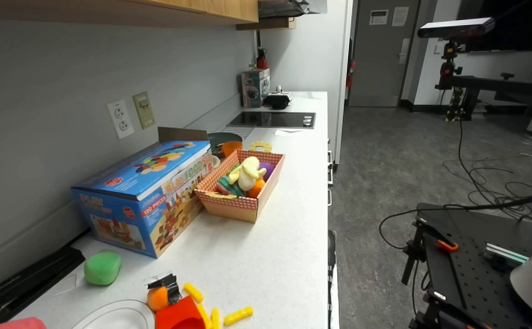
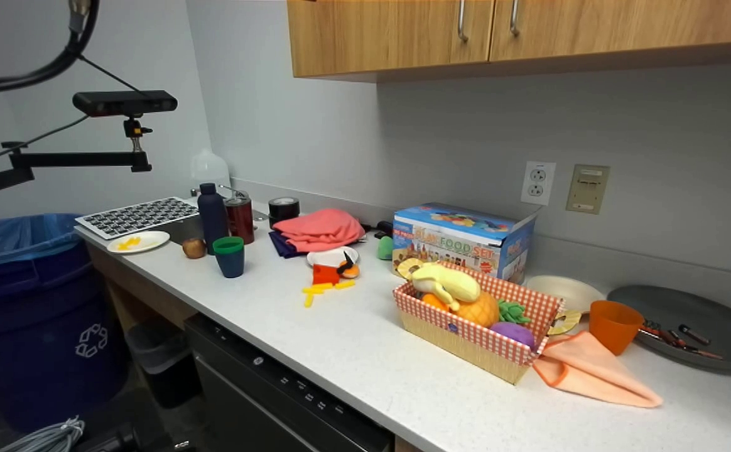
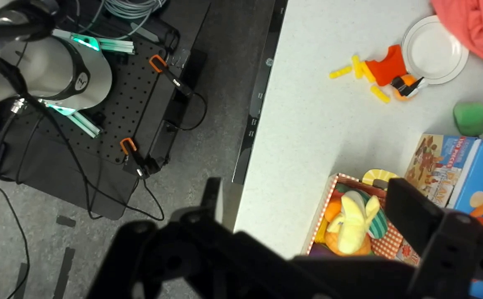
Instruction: Close the left door of the open upper cabinet then open the right door
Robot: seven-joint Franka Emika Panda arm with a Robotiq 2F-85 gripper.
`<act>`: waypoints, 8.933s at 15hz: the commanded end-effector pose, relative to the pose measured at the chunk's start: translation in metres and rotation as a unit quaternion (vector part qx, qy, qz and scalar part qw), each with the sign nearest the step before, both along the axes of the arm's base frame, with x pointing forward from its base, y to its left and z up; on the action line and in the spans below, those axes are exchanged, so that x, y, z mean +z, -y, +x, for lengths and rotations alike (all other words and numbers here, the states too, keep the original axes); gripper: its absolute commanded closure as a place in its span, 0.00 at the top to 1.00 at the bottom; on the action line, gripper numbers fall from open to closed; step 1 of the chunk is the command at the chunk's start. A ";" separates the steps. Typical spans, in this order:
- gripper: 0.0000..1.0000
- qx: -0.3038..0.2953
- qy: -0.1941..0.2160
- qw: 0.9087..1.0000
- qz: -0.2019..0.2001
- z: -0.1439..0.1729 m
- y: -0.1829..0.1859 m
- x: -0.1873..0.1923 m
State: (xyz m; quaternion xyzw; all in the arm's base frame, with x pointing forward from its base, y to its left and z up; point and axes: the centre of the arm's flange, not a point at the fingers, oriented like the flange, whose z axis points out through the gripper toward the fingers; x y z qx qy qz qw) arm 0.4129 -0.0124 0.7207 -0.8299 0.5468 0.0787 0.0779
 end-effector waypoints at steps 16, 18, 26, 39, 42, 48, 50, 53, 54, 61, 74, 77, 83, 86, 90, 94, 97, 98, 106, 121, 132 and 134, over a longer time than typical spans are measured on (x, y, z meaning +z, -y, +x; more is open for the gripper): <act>1.00 0.285 0.033 0.950 -0.125 0.095 0.030 0.017; 1.00 0.265 0.030 0.957 -0.112 0.076 0.031 0.000; 1.00 0.267 0.099 0.947 -0.148 0.092 0.028 -0.003; 1.00 0.254 0.249 0.897 -0.262 0.133 0.058 0.003; 1.00 0.240 0.259 0.894 -0.275 0.138 0.059 0.004; 1.00 0.198 0.301 0.880 -0.310 0.166 0.055 0.003; 1.00 0.194 0.304 0.877 -0.317 0.177 0.054 -0.004; 1.00 0.185 0.315 0.872 -0.325 0.192 0.053 -0.010; 1.00 0.183 0.318 0.871 -0.328 0.195 0.053 -0.010; 1.00 0.148 0.299 0.867 -0.370 0.185 0.067 0.012; 1.00 0.113 0.169 0.919 -0.337 0.113 0.125 0.019; 1.00 0.106 0.173 0.928 -0.313 0.098 0.140 0.021; 1.00 0.071 0.191 0.932 -0.300 0.073 0.164 0.031; 1.00 0.065 0.200 0.928 -0.306 0.064 0.171 0.035; 1.00 0.067 0.198 0.926 -0.315 0.049 0.178 0.039; 1.00 0.061 0.213 0.925 -0.309 0.035 0.186 0.041; 1.00 0.051 0.230 0.926 -0.294 0.029 0.200 0.042; 1.00 0.046 0.236 0.928 -0.286 0.026 0.205 0.042; 1.00 0.106 0.225 0.942 -0.226 0.028 0.161 0.016; 1.00 0.041 0.256 0.908 -0.330 0.035 0.154 0.019; 1.00 0.042 0.250 0.896 -0.364 0.025 0.151 0.021; 1.00 0.040 0.250 0.896 -0.364 0.025 0.151 0.021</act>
